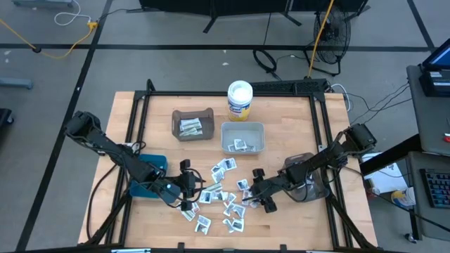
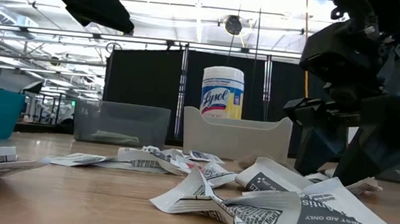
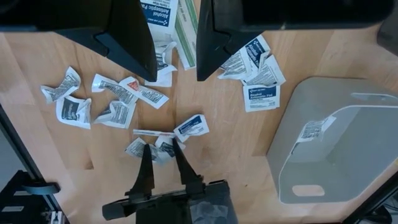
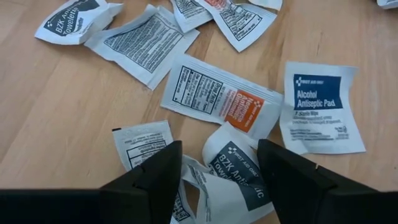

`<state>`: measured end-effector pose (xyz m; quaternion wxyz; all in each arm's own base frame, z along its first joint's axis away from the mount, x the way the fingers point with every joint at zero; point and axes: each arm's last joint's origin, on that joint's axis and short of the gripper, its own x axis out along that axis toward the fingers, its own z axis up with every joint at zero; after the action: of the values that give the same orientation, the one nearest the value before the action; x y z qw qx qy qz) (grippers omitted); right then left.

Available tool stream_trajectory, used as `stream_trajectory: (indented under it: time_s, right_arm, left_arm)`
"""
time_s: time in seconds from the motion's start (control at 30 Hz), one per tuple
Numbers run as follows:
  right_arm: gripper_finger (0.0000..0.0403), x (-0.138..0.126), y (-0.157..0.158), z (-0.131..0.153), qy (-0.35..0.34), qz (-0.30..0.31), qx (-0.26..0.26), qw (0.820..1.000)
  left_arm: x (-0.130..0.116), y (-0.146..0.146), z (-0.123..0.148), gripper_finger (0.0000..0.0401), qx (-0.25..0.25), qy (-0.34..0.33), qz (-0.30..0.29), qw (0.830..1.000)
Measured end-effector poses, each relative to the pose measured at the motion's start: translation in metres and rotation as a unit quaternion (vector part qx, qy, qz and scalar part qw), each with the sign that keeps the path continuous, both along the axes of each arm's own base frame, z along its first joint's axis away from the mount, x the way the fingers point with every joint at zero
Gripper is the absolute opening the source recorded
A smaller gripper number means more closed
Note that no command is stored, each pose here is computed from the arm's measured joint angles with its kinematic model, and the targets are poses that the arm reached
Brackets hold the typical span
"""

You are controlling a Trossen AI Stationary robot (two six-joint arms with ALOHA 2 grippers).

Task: Pick & Place First Aid Supplies
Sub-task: Put the gray towelette pack into the gray bin

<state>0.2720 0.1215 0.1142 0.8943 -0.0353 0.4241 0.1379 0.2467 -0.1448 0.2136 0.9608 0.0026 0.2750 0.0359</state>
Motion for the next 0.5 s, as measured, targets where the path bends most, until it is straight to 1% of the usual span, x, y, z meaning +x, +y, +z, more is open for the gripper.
stream_trajectory:
  time_s: [0.5]
  right_arm:
    - [0.0151,-0.0009,0.0002,0.0029,-0.007,0.011,-0.007,1.0]
  left_arm:
    - [0.0,0.0006,0.0002,0.0118,0.006,-0.003,0.009,1.0]
